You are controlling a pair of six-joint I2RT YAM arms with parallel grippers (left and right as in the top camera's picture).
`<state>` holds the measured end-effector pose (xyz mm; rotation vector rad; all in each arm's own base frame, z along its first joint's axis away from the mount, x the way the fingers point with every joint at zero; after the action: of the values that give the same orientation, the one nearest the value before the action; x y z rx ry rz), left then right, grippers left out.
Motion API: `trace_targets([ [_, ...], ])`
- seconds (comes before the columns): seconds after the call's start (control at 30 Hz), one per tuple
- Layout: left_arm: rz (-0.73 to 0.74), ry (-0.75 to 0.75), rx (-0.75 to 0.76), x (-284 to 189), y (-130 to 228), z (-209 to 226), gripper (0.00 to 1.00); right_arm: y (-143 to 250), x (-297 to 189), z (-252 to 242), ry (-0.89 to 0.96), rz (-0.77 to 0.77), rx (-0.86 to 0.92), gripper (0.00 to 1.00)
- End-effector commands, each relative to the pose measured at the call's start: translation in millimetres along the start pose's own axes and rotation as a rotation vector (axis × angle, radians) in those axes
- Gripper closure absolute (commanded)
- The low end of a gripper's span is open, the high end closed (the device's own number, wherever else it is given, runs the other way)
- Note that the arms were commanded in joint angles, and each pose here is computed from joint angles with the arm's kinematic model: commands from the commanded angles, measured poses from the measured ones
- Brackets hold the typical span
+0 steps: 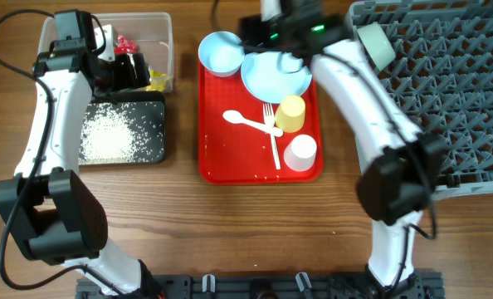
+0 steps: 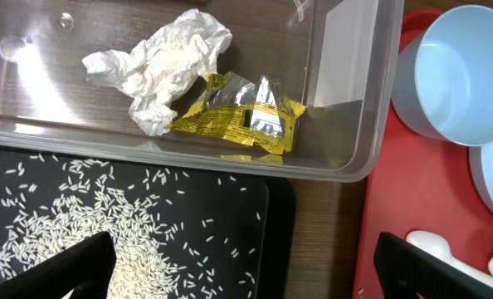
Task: Sort waste into correct bins and load items into the dishwasher rack
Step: 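Release the green bowl and move the right gripper back to the tray, then grasp the light-blue bowl rim with the right gripper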
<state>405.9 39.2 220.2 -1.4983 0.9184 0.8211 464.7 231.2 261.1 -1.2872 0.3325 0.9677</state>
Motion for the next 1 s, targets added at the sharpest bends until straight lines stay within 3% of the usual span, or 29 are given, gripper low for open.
trace_targets([
  [0.0, -0.020, -0.008, -0.005, -6, -3, 1, 0.00, 23, 41, 12, 0.120, 0.009, 0.021, 0.17],
  [0.3, -0.020, -0.008, -0.005, -6, -3, 1, 0.00, 55, 94, 5, 0.179, 0.067, 0.058, 0.27],
  [0.43, -0.020, -0.008, -0.005, -6, -3, 1, 0.00, 64, 110, 1, 0.179, 0.082, 0.075, 0.40],
  [0.67, -0.020, -0.008, -0.005, -6, -3, 1, 0.00, 78, 133, -9, 0.194, 0.102, 0.093, 0.45],
  [0.8, -0.020, -0.008, -0.005, -6, -3, 1, 0.00, 83, 142, -13, 0.198, 0.103, 0.113, 0.60],
  [0.97, -0.020, -0.008, -0.005, -6, -3, 1, 0.00, 82, 143, -14, 0.194, 0.091, 0.114, 0.71],
])
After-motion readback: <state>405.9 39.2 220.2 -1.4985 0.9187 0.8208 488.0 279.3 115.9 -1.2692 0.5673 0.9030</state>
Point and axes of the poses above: each gripper's point midway between its finger pads, its own x axis out along the fingers, its own z axis along the line the jaws close on, y = z × x, the point moved 9 cm from there along -x, back along the fingers, and after that the axes turned 9 degrees about x, right-handed, at the moved point
